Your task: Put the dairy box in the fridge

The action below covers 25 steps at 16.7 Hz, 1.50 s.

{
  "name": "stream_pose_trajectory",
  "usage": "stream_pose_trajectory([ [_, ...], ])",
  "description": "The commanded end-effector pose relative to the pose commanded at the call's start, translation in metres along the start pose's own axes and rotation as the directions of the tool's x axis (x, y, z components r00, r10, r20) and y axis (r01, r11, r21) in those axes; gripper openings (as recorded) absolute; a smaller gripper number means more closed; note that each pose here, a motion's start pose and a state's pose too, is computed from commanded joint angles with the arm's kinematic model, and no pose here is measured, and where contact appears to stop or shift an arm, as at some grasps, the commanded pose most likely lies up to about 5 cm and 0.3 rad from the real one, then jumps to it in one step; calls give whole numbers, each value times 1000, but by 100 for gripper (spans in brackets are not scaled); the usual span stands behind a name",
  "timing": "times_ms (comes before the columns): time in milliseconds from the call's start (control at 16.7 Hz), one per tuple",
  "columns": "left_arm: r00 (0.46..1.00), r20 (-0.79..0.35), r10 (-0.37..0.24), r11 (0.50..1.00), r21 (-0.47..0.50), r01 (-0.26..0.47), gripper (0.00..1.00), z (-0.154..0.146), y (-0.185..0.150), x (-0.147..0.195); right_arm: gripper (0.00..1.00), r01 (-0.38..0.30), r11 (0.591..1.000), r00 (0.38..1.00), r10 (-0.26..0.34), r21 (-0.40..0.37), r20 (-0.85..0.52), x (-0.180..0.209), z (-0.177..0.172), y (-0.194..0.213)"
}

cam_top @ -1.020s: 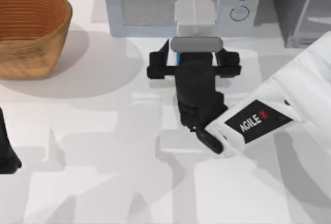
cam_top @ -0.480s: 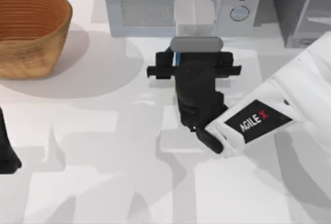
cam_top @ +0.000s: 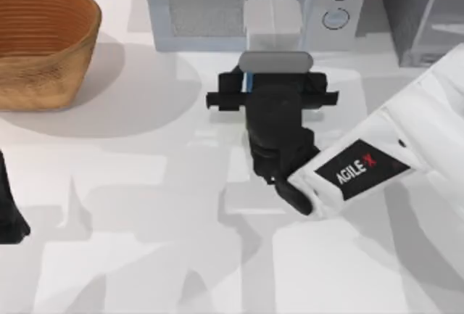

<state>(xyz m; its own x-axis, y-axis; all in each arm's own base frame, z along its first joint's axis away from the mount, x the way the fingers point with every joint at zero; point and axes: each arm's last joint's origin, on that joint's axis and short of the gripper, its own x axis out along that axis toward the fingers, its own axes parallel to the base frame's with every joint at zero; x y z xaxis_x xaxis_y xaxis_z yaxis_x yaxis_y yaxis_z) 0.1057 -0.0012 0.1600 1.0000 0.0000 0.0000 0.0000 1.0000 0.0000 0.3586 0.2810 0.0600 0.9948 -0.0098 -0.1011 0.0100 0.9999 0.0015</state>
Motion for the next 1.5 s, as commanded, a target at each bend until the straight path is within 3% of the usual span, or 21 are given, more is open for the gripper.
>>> stream_pose_trajectory([
  [420, 1000, 0, 0, 1000, 0, 0, 100, 0, 0, 0, 0, -4, 1000, 1000, 4, 8, 6, 0, 15, 3],
  [1020, 1000, 0, 0, 1000, 0, 0, 100, 0, 0, 0, 0, -2, 1000, 1000, 2, 0, 0, -16, 148, 1],
  [1500, 1000, 0, 0, 1000, 0, 0, 100, 0, 0, 0, 0, -17, 1000, 1000, 17, -14, -16, -21, 153, -11],
])
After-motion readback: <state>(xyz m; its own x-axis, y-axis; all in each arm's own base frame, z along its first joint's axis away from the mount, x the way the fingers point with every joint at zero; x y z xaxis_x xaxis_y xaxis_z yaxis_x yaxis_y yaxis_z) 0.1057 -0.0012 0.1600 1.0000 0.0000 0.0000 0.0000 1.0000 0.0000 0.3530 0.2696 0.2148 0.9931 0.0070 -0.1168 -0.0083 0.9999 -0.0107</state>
